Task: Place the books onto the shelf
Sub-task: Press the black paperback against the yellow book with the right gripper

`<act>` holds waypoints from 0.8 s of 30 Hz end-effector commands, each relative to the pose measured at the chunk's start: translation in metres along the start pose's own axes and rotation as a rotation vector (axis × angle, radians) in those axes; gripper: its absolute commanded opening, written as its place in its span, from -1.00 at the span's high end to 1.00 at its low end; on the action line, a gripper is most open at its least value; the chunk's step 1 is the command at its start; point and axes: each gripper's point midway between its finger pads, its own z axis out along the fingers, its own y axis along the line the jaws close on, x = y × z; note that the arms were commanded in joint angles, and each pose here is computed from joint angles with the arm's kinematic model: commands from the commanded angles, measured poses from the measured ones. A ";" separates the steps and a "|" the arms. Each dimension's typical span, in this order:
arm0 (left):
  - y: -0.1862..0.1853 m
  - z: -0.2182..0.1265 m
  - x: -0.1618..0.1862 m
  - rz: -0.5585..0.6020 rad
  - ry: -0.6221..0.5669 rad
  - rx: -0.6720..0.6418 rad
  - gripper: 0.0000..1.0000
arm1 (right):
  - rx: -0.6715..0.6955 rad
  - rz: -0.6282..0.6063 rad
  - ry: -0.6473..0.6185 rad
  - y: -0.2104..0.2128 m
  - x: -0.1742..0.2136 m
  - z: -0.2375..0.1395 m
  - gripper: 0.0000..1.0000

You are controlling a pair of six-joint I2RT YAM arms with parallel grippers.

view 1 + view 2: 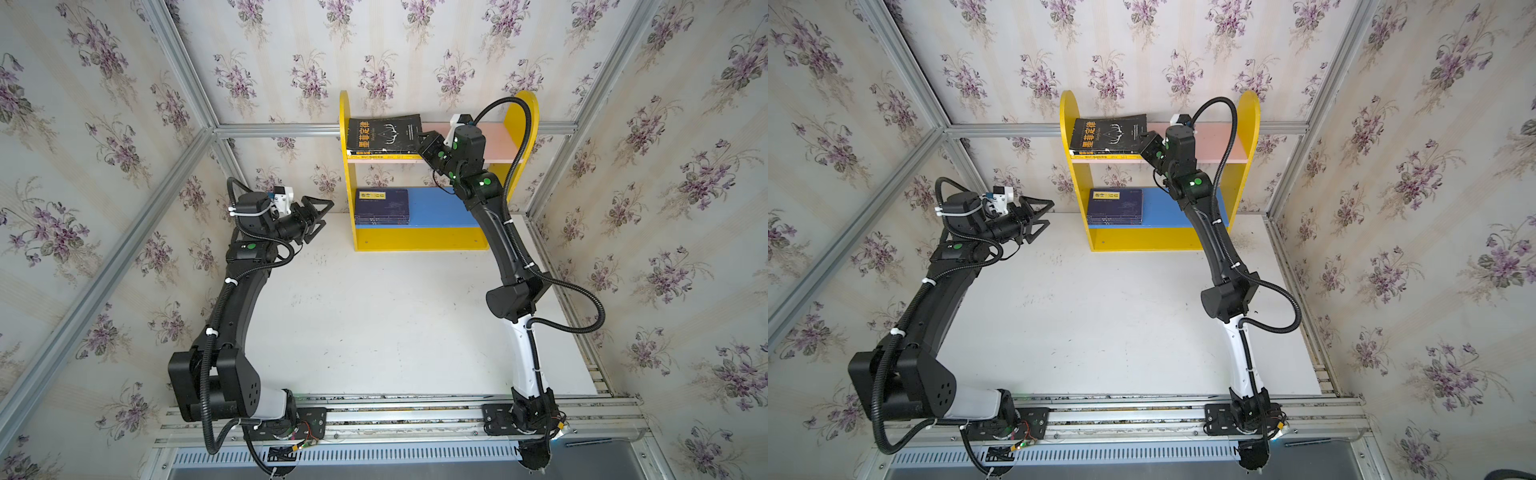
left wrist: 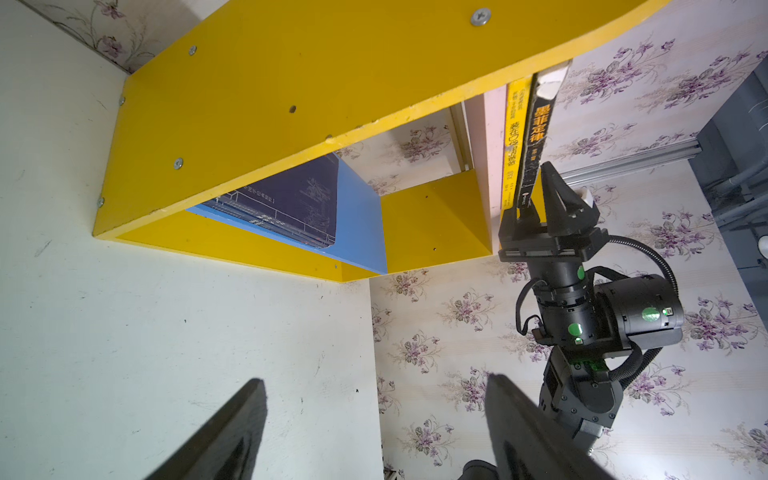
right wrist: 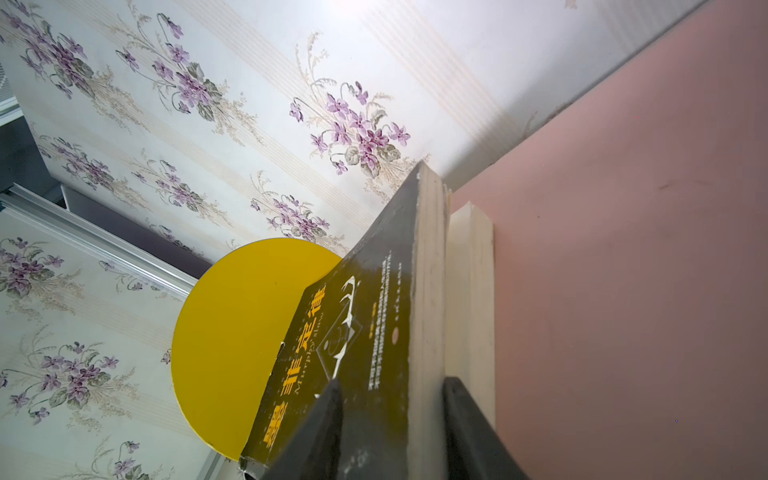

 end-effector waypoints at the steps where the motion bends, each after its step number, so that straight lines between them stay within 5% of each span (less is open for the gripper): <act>1: -0.007 -0.001 -0.003 0.022 -0.011 0.021 -0.68 | -0.039 -0.043 0.055 0.012 0.007 -0.007 -0.05; 14: -0.005 0.000 -0.002 0.020 -0.006 0.019 -0.69 | -0.036 -0.153 0.064 0.011 -0.015 -0.029 -0.18; 24: -0.009 -0.001 -0.004 0.030 -0.012 0.024 -0.70 | -0.080 -0.157 0.101 0.017 -0.010 -0.029 0.10</act>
